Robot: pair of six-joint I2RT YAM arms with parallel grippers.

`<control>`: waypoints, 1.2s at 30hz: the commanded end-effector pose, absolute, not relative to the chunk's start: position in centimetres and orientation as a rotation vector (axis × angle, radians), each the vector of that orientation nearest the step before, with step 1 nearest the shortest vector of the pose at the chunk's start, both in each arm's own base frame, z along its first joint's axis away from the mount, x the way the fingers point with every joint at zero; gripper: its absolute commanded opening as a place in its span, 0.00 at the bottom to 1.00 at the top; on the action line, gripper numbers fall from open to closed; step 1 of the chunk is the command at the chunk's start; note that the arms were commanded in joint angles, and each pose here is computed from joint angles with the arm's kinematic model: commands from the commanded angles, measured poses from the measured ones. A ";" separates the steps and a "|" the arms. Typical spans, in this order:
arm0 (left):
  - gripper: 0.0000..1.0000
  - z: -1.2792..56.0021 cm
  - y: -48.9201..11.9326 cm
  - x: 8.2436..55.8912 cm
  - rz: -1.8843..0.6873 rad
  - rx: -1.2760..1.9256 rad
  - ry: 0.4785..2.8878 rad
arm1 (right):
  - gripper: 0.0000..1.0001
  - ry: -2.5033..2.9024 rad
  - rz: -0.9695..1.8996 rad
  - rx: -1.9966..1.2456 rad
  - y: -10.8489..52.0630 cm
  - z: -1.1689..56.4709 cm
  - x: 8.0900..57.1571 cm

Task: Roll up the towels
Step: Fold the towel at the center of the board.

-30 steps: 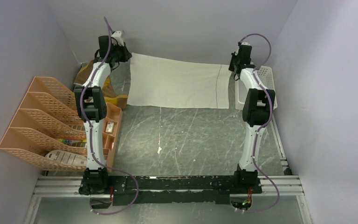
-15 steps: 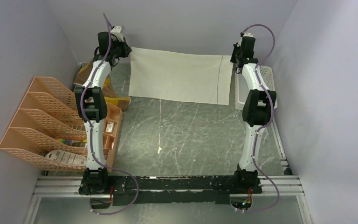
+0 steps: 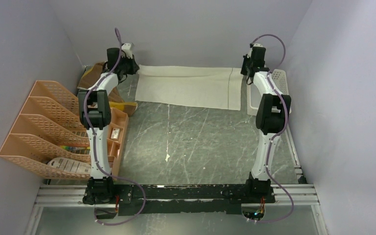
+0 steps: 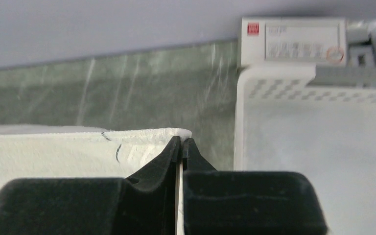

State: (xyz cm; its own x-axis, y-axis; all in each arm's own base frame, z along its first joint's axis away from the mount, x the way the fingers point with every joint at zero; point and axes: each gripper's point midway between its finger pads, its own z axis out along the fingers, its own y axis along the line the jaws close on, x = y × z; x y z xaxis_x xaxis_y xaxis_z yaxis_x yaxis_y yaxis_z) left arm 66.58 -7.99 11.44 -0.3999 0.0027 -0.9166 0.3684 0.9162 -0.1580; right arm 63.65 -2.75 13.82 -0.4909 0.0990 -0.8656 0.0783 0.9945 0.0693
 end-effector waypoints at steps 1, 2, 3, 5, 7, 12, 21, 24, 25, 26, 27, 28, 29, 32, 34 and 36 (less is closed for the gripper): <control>0.07 15.8 -8.0 65.4 -0.354 0.315 1.821 | 0.00 2.042 0.016 0.126 -3.1 16.0 62.0; 0.07 15.6 -8.0 64.9 -0.352 0.314 1.825 | 0.00 2.047 0.018 0.126 -3.0 15.9 61.6; 0.07 15.3 -7.9 64.4 -0.350 0.312 1.831 | 0.00 2.052 0.019 0.127 -2.9 15.7 61.0; 0.07 14.9 -7.8 63.6 -0.346 0.310 1.839 | 0.00 2.071 0.017 0.132 -2.8 15.1 59.8; 0.07 14.7 -7.9 62.7 -0.349 0.314 1.838 | 0.00 2.072 0.018 0.133 -2.6 15.4 58.7; 0.07 14.0 -7.5 60.5 -0.340 0.290 1.849 | 0.00 2.092 0.009 0.139 -2.4 15.2 55.9; 0.07 10.4 -7.5 56.8 -0.377 0.232 1.925 | 0.00 2.174 0.006 0.170 -2.3 11.7 51.7; 0.07 9.3 -7.5 56.1 -0.382 0.226 1.952 | 0.00 2.220 0.017 0.188 -2.1 10.3 50.7; 0.07 8.9 -7.4 55.8 -0.382 0.222 1.963 | 0.00 2.231 0.027 0.190 -2.0 10.0 50.4; 0.07 8.6 -7.4 55.6 -0.382 0.220 1.971 | 0.00 2.237 0.034 0.195 -1.9 9.8 50.1; 0.07 8.4 -7.4 55.3 -0.381 0.219 1.978 | 0.00 2.242 0.042 0.198 -1.7 9.6 49.8; 0.07 8.3 -7.4 55.1 -0.382 0.217 1.983 | 0.00 2.242 0.048 0.201 -1.7 9.6 49.6; 0.07 8.2 -7.4 54.8 -0.385 0.215 1.987 | 0.00 2.240 0.051 0.205 -1.6 9.6 49.3; 0.07 8.3 -7.4 54.1 -0.392 0.207 1.988 | 0.00 2.230 0.056 0.214 -1.6 9.8 48.7; 0.07 8.5 -7.5 53.7 -0.396 0.209 1.983 | 0.00 2.215 0.048 0.231 -1.7 10.1 48.3; 0.11 9.0 -7.6 53.4 -0.401 0.220 1.971 | 0.21 2.193 0.049 0.245 -1.8 10.6 47.8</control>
